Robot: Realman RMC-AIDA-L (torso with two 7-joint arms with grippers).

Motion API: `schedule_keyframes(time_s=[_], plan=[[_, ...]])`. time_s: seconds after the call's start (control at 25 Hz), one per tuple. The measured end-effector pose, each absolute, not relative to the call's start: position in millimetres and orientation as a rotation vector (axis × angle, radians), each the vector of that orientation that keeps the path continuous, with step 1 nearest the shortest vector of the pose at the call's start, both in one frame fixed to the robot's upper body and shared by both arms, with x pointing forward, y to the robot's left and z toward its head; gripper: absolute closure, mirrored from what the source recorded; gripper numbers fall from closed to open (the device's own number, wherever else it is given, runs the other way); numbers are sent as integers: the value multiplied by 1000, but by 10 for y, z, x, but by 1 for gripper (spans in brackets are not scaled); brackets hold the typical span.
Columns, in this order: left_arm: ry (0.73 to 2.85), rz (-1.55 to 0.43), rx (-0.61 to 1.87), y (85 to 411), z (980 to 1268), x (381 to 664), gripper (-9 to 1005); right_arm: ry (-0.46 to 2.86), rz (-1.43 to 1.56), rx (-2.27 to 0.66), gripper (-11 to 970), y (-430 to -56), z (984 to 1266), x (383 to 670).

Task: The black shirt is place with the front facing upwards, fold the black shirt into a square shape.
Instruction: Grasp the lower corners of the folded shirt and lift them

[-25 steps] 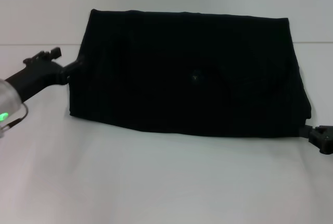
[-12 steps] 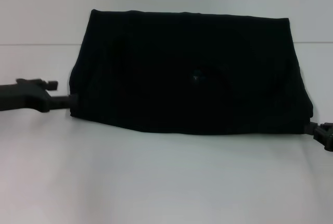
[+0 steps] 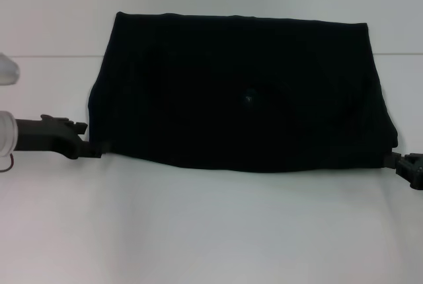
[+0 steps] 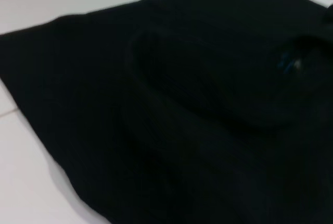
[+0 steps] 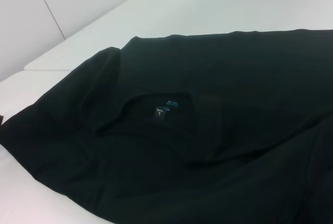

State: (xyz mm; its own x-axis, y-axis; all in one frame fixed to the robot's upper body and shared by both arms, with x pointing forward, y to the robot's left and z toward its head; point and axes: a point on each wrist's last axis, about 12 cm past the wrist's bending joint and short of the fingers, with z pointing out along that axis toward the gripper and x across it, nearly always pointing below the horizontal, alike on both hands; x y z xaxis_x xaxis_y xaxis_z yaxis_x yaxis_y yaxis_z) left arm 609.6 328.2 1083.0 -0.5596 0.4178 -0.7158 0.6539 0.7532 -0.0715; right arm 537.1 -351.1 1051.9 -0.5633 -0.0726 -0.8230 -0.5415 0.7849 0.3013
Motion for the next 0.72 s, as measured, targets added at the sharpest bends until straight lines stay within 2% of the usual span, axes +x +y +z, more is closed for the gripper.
schedule_keyframes(time_s=[0.72], plan=[[2292, -375, 888, 3068, 10779, 6227, 256, 2095, 674, -437, 939, -3538, 10494, 5328]])
